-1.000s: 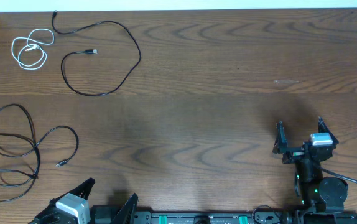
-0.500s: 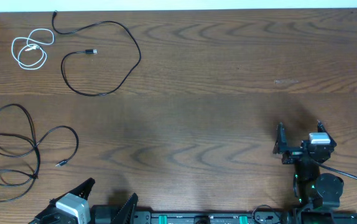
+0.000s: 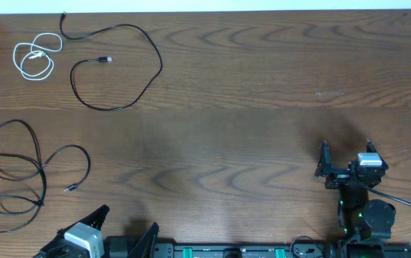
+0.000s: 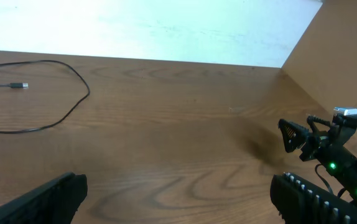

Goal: Untangle cables

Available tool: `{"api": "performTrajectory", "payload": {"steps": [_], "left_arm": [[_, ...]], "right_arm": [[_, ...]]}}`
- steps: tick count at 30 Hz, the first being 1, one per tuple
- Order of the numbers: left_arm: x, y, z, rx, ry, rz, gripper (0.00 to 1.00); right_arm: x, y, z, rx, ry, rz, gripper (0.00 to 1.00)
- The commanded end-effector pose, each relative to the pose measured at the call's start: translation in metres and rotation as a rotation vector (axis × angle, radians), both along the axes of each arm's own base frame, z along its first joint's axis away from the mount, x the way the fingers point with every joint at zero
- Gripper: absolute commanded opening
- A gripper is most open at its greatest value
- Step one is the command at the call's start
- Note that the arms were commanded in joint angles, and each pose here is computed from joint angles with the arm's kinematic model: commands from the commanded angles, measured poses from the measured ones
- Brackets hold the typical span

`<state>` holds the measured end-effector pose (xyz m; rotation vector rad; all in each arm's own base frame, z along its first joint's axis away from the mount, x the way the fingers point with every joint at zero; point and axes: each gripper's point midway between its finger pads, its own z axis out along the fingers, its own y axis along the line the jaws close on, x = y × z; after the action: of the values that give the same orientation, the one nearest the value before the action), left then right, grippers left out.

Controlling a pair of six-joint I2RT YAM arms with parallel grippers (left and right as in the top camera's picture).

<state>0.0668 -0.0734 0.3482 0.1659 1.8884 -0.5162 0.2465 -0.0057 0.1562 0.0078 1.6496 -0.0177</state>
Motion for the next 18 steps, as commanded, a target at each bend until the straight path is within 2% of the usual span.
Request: {"api": "performTrajectory", "payload": {"steps": [1,18], "left_arm": [[-0.0014,-0.0014,0.0016,0.002,-0.008,-0.009,0.99],[-0.0014,-0.0014,0.0016,0.002,-0.008,-0.009,0.99]], "right_arm": [[-0.0005,-0.0022,-0.0008,0.014,0.000,-0.015,0.99],[-0.0004,0.0012,-0.0010,0.006,0.001,-0.001,0.99]]}}
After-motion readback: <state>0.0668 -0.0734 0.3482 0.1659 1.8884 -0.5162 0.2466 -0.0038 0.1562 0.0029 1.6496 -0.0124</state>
